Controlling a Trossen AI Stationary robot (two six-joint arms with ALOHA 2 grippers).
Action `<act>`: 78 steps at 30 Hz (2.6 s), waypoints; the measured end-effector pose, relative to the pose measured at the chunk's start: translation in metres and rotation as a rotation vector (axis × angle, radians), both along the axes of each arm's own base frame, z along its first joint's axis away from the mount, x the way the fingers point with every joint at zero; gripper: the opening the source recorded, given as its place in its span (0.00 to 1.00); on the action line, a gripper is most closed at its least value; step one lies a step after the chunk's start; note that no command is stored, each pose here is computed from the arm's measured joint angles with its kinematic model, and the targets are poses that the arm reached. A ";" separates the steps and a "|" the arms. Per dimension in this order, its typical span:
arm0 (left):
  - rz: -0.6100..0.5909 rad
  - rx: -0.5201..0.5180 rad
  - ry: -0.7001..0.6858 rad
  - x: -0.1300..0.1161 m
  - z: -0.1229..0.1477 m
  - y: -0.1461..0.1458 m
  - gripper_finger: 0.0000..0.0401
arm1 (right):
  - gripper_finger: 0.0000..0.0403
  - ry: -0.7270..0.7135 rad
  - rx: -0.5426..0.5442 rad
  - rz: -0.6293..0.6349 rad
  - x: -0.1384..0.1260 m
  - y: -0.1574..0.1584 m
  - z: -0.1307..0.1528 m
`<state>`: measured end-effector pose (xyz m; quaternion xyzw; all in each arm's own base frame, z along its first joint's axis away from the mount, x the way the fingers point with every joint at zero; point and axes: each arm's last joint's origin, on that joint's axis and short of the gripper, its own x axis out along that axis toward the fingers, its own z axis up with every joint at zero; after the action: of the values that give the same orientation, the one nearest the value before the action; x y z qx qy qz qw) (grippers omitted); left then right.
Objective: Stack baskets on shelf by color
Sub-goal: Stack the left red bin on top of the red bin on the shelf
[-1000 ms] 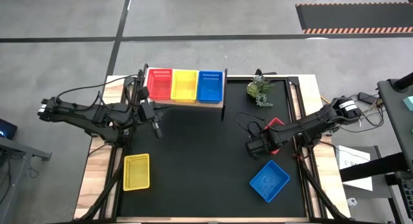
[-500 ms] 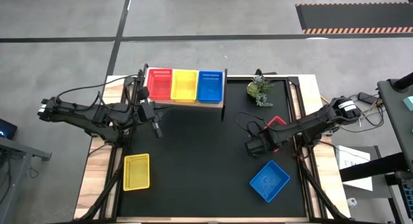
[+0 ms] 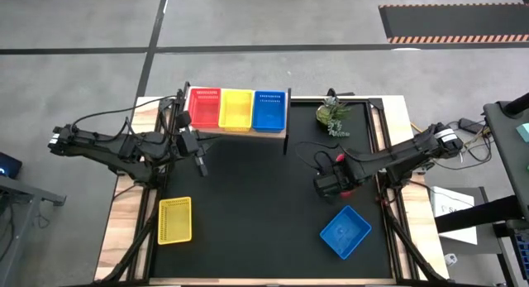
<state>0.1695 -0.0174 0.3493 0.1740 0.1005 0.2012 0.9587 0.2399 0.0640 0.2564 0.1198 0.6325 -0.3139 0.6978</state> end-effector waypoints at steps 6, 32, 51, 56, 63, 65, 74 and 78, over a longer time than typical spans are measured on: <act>-0.001 0.001 0.007 0.002 -0.001 0.000 0.01 | 0.02 0.021 -0.010 0.010 -0.005 -0.001 0.006; 0.000 0.007 0.033 0.008 -0.005 -0.002 0.01 | 0.02 -0.351 -0.212 0.064 -0.036 -0.010 0.073; -0.002 0.020 0.103 0.026 -0.017 -0.005 0.01 | 0.02 -0.495 -0.385 1.000 0.066 0.046 0.017; -0.004 0.024 0.124 0.030 -0.021 -0.006 0.01 | 0.02 -0.358 -0.559 0.944 0.086 0.049 -0.013; -0.006 0.024 0.134 0.032 -0.023 -0.007 0.01 | 0.02 -0.319 -0.570 0.960 0.103 0.056 -0.029; -0.016 0.016 0.131 0.033 -0.023 -0.007 0.01 | 0.02 -0.326 -0.527 0.969 0.103 0.058 -0.030; -0.126 -0.075 0.123 0.043 -0.028 -0.013 0.01 | 0.02 -0.408 -0.439 0.981 0.102 0.059 -0.014; -0.286 -0.172 0.172 0.054 -0.039 -0.020 0.01 | 0.02 -0.421 -0.410 0.993 0.090 0.055 -0.004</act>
<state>0.2232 -0.0378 0.3101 0.1205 0.1732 0.0379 0.9768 0.3296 0.1192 0.2529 -0.2693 0.3868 -0.0342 0.8813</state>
